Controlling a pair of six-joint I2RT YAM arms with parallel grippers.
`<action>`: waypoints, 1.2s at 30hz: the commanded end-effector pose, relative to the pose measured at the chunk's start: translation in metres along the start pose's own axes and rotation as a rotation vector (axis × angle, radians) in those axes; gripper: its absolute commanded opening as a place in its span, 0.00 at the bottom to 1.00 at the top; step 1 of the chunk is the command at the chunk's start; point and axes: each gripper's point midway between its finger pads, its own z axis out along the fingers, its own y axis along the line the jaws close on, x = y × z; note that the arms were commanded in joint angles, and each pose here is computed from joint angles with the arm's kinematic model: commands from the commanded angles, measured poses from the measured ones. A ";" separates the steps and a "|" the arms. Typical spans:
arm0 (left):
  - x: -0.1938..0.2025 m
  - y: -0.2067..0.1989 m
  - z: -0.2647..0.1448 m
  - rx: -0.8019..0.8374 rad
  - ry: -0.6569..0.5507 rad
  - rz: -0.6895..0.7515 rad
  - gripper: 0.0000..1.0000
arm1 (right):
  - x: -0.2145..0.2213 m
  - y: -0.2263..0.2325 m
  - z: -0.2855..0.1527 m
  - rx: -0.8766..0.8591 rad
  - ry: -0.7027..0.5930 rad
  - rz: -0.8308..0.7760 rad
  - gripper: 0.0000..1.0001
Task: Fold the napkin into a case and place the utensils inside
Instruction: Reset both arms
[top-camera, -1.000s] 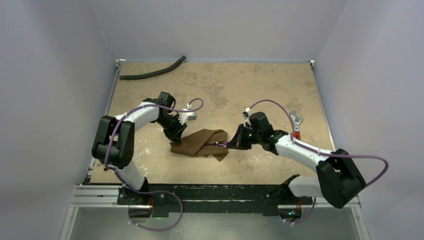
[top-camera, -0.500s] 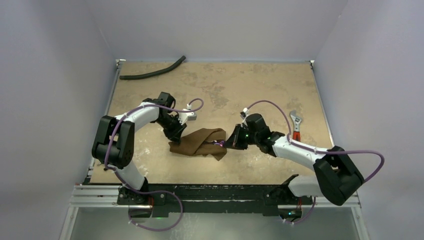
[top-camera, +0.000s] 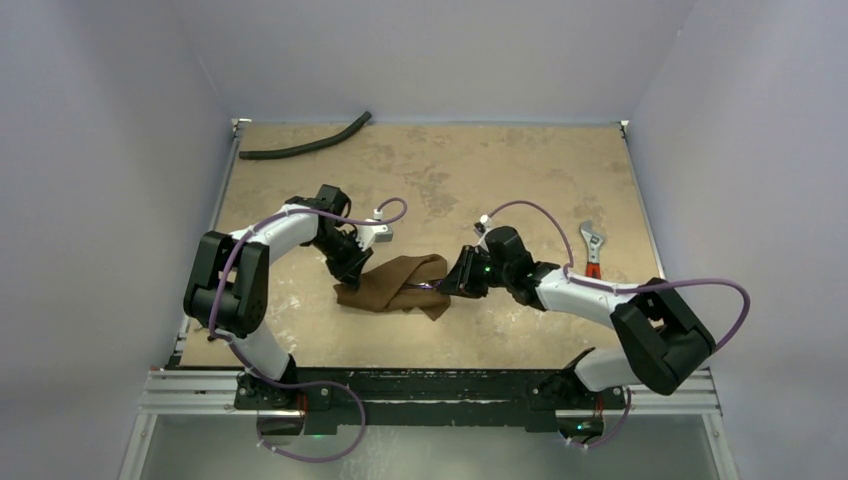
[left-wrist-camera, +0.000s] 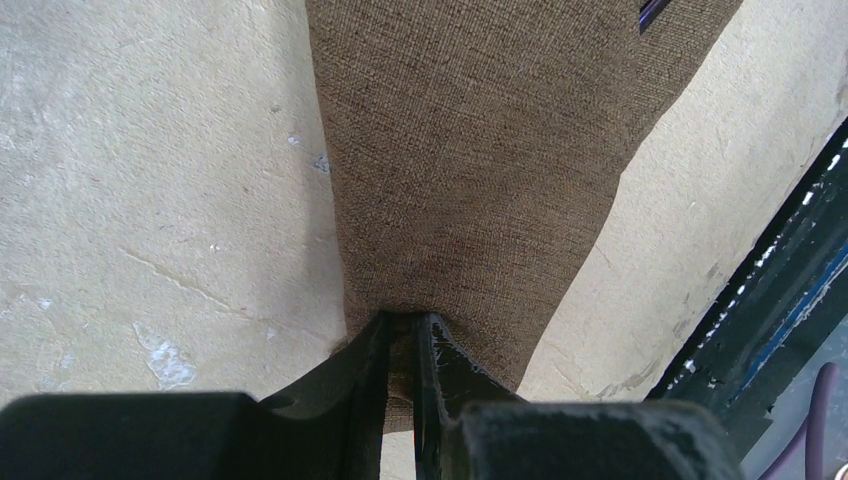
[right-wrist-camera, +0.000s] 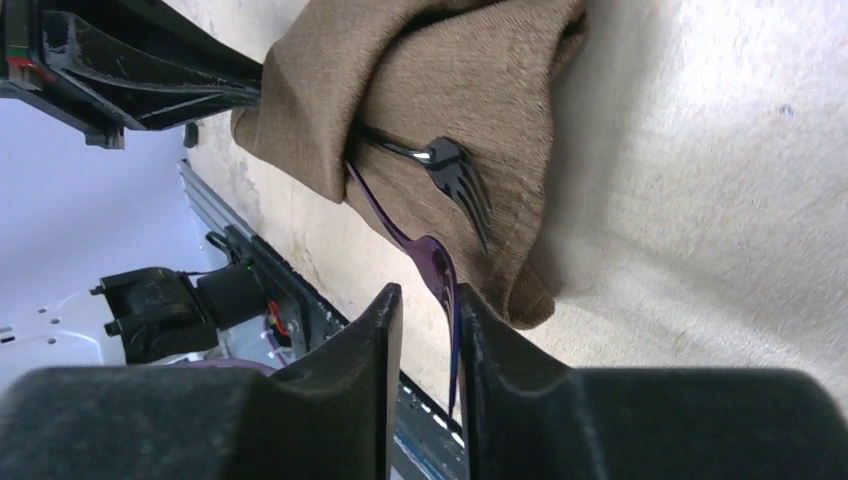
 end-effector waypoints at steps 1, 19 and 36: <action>-0.008 -0.010 -0.001 0.040 -0.036 0.033 0.12 | -0.015 0.017 0.000 -0.012 -0.036 -0.072 0.35; -0.013 -0.010 -0.009 0.038 -0.034 0.042 0.11 | -0.037 -0.030 -0.032 0.356 -0.107 -0.210 0.73; -0.015 -0.005 -0.018 0.002 -0.024 0.046 0.18 | -0.006 0.005 -0.014 0.253 -0.062 -0.177 0.75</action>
